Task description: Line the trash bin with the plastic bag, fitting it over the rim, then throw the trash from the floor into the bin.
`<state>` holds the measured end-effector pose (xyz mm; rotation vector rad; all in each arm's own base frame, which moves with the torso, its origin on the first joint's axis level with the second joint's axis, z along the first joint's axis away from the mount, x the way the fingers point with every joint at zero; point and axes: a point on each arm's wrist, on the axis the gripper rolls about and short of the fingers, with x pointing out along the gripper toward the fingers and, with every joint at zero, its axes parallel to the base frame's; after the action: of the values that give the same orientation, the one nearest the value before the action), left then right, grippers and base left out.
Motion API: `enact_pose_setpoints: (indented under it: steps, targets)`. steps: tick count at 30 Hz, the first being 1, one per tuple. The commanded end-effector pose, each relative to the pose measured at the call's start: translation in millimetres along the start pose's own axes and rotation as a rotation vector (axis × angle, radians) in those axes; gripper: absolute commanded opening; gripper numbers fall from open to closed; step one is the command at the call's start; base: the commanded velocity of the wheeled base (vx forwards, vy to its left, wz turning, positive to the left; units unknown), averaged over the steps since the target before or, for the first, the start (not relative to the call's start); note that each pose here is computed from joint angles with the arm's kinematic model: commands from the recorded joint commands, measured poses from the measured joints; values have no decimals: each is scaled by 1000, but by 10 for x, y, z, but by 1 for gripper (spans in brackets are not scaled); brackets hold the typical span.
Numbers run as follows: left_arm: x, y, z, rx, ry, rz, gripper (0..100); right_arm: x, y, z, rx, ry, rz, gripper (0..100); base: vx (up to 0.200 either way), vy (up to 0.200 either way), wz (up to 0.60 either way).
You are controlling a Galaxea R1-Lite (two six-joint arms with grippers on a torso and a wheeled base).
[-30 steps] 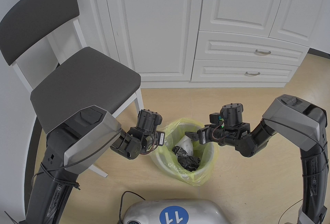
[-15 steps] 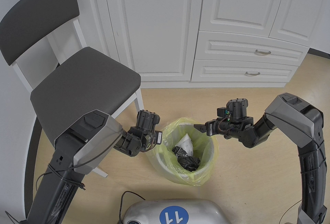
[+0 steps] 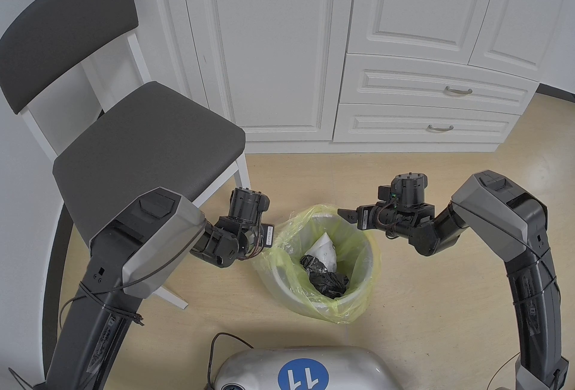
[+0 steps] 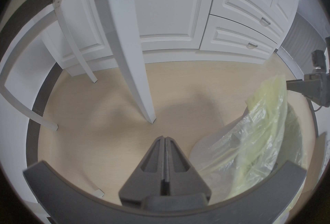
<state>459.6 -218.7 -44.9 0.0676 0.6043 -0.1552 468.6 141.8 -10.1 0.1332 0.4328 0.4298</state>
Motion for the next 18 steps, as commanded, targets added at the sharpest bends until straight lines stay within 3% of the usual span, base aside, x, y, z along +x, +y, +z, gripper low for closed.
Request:
enact_pose_setpoints:
  steps: [1,6,7,12,18]
  targets:
    - [-397,-41,232,11,-46,-23,0,-54,-13,99,3,-20,0,100,0,0,0]
    - [-693,-183,365,66,-98,-63,0,-61,-13,90,4,-17,0,100,0,0,0]
    - [-731,-200,391,71,-111,-68,100,-66,-12,88,4,-16,-1,100,0,0,0]
    - [-950,-341,433,112,-139,-112,100,-80,-13,63,5,-5,1,100,0,0,0]
    - [-925,-533,333,150,-130,-143,100,-74,-16,48,6,0,0,100,0,0,0]
